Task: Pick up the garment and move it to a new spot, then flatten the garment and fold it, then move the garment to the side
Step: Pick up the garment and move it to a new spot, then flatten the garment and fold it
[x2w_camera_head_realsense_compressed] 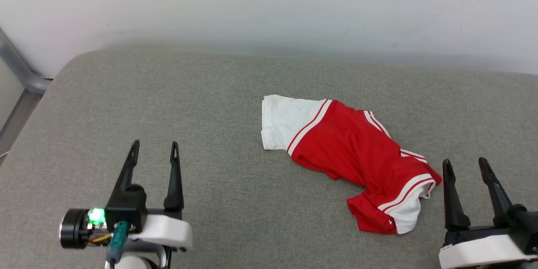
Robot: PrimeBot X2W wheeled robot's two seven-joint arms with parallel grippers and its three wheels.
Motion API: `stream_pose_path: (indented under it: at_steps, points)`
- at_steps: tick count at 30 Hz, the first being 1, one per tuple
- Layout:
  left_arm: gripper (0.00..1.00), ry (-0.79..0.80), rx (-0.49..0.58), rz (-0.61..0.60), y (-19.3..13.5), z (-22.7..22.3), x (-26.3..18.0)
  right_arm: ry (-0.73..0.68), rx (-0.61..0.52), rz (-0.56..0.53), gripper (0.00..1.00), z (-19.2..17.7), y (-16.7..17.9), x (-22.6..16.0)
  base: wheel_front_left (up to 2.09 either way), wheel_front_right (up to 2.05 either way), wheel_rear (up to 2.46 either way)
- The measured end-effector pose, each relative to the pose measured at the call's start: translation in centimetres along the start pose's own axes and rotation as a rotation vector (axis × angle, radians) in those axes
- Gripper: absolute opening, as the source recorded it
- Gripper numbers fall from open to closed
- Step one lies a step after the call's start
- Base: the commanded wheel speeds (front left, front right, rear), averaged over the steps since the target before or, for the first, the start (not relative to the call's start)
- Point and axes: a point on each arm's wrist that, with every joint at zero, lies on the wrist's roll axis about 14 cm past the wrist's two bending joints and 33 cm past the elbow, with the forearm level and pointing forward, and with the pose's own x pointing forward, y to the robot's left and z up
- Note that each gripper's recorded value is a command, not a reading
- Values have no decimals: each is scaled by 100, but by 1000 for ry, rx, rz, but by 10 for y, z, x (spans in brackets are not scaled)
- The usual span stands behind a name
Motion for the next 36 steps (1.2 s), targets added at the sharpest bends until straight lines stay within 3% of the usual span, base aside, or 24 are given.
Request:
stream_pose_path:
  at_steps: [36]
  points:
    - [100,95,-26,-20,-9,-31,-42,56,28,-12,100,-14,-1,-23,0,0,0]
